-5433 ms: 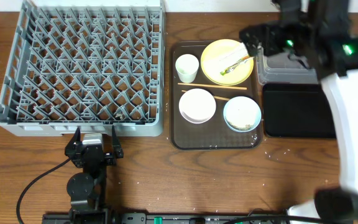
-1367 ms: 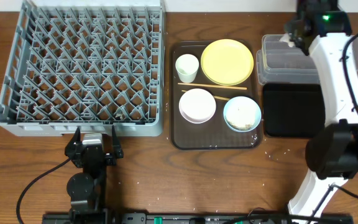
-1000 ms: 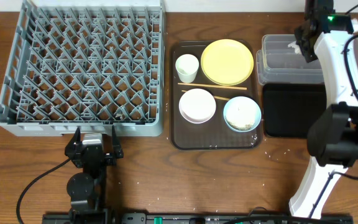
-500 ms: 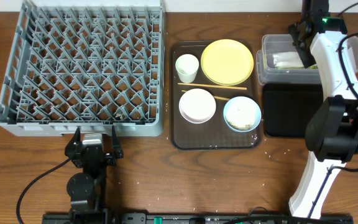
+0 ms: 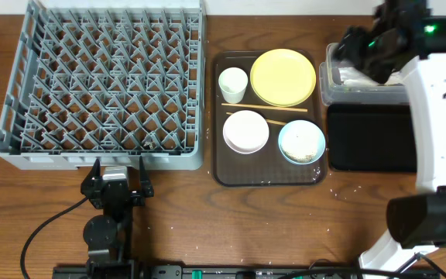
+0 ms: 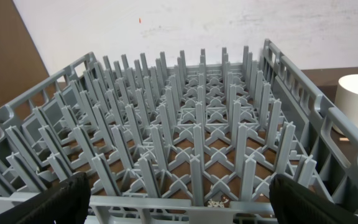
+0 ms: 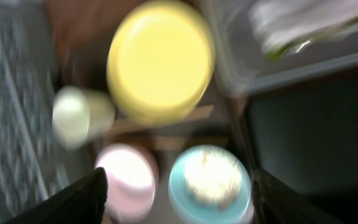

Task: Sort waste into correct bins and load items into the dishwasher
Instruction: 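Reach right gripper to the blue rice bowl and grasp its rim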

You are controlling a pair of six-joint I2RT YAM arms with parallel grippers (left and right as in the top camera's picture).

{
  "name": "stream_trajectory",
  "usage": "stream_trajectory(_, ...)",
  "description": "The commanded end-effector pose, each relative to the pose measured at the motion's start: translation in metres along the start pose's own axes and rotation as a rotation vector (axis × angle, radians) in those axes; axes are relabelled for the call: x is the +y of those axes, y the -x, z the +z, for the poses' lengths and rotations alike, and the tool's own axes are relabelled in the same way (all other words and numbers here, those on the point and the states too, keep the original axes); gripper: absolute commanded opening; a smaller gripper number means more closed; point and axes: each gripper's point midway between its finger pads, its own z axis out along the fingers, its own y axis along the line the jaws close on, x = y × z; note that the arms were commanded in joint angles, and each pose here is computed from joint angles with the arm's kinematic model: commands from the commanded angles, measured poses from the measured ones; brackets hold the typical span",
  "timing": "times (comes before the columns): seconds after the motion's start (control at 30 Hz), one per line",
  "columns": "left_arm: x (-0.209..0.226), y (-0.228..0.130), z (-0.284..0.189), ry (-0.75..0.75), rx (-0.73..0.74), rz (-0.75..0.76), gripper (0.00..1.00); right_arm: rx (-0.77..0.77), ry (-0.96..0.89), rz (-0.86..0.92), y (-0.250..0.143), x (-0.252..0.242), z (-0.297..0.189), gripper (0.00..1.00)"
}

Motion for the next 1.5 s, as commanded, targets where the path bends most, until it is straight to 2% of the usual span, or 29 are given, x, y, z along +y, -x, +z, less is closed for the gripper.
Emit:
stream_trajectory(0.0, 0.002, -0.018, 0.001, 0.013, 0.055, 0.007, 0.93, 0.128, -0.029, -0.166, -0.041, 0.019, 0.029, 0.64)
stream_trajectory(0.17, 0.002, -0.018, 0.001, 0.013, 0.055, 0.007, 0.93, 0.175, -0.121, -0.240, -0.081, 0.028, 0.062, 0.63)
stream_trajectory(0.47, 0.002, -0.018, 0.001, 0.013, 0.055, 0.007, 0.93, 0.293, -0.159, -0.355, -0.144, 0.017, 0.117, 0.62)
stream_trajectory(0.8, 0.002, -0.018, 0.001, 0.013, 0.055, 0.007, 0.93, 0.379, -0.126, -0.716, -0.180, 0.006, 0.140, 0.52)
stream_trajectory(0.9, 0.002, -0.018, 0.001, 0.013, 0.055, 0.007, 0.93, 0.372, -0.160, -0.755, -0.183, -0.005, 0.150, 0.46)
stream_trajectory(1.07, 0.002, -0.018, 0.001, 0.013, 0.055, 0.007, 0.93, 0.359, -0.239, -0.769, -0.185, -0.027, 0.161, 0.44)
stream_trajectory(1.17, 0.002, -0.018, 0.001, 0.013, 0.055, 0.007, 0.93, 0.365, -0.244, -0.769, -0.189, -0.032, 0.165, 0.37)
stream_trajectory(1.3, 0.002, -0.018, 0.001, 0.013, 0.055, 0.007, 0.93, 0.376, -0.249, -0.771, -0.194, -0.036, 0.166, 0.18)
stream_trajectory(1.47, 0.002, -0.018, 0.001, 0.013, 0.055, 0.007, 0.93, 0.375, -0.248, -0.771, -0.194, -0.035, 0.167, 0.04)
